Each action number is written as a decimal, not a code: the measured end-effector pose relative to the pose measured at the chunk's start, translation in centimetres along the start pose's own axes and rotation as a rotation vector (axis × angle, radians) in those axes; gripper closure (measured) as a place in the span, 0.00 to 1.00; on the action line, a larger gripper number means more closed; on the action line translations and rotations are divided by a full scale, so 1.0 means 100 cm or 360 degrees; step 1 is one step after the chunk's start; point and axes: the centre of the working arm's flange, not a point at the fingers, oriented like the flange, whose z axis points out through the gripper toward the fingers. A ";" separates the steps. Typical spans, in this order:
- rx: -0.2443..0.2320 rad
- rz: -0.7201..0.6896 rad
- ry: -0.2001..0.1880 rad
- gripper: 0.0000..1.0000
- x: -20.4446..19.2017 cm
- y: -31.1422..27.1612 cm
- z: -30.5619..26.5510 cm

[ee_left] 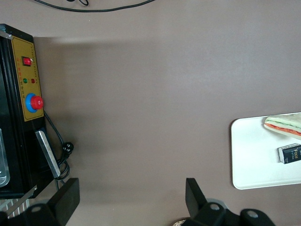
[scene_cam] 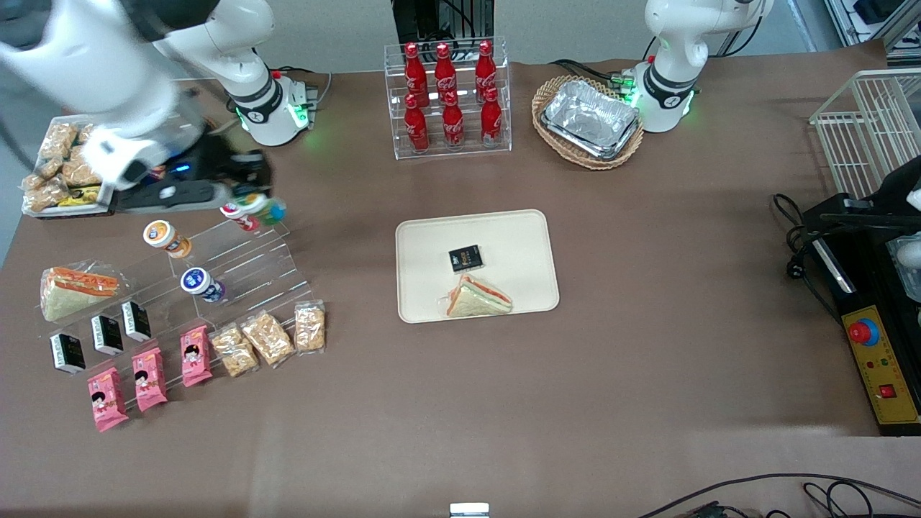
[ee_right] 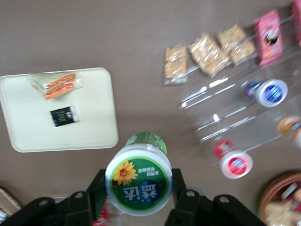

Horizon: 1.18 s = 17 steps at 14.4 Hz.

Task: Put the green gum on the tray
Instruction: 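Lift the green gum bottle up out of the rack, then carry the green gum bottle over the cream tray beside the black box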

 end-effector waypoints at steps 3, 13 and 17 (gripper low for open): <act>0.0011 0.0167 0.0016 0.41 -0.026 -0.081 0.022; 0.0066 0.0356 0.0102 0.41 -0.045 -0.180 0.244; 0.0058 0.0374 0.0121 0.41 -0.060 -0.165 0.316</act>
